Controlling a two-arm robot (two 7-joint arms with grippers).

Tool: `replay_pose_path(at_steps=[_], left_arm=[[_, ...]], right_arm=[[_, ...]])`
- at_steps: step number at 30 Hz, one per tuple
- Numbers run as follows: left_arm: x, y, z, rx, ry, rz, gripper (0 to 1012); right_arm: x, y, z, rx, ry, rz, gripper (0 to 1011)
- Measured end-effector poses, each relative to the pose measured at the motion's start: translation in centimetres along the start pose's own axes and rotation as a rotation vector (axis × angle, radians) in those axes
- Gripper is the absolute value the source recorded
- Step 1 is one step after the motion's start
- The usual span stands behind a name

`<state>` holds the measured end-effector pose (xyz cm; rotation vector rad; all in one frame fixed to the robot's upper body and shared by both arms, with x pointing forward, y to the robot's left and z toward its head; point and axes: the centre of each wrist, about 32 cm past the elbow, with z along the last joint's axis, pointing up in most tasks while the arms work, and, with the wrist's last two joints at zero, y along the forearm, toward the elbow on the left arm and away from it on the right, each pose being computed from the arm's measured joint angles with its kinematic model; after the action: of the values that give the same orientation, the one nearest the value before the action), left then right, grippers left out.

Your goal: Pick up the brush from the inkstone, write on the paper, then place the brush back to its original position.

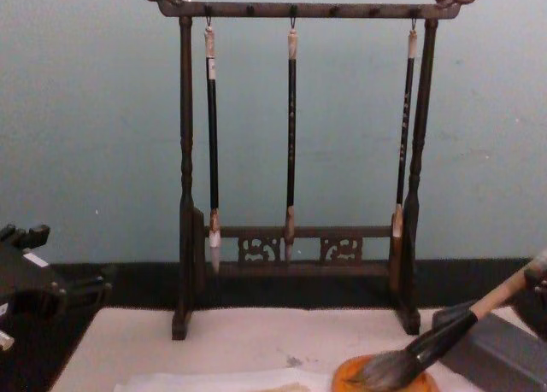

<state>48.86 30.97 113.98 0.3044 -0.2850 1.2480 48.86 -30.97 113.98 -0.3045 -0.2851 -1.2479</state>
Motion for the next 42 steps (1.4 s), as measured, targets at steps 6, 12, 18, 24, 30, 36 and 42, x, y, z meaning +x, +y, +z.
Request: replay_pose_path(at_steps=[6,12,18,24,30,36,42], left_arm=[[0.0,0.0,0.0,0.0,0.0,0.0,1010],[0.0,0.0,0.0,0.0,0.0,0.0,1010],[0.0,0.0,0.0,0.0,0.0,0.0,1010],[0.0,0.0,0.0,0.0,0.0,0.0,1010],[0.0,0.0,0.0,0.0,0.0,0.0,1010],[0.0,0.0,0.0,0.0,0.0,0.0,1010],[0.0,0.0,0.0,0.0,0.0,0.0,1010]], right_arm=[[0.0,0.0,0.0,0.0,0.0,0.0,1000],[0.0,0.0,0.0,0.0,0.0,0.0,1000],[0.0,0.0,0.0,0.0,0.0,0.0,1000],[0.0,0.0,0.0,0.0,0.0,0.0,1000],[0.0,0.0,0.0,0.0,0.0,0.0,1000],[0.0,0.0,0.0,0.0,0.0,0.0,1000],[0.0,0.0,0.0,0.0,0.0,0.0,1000]])
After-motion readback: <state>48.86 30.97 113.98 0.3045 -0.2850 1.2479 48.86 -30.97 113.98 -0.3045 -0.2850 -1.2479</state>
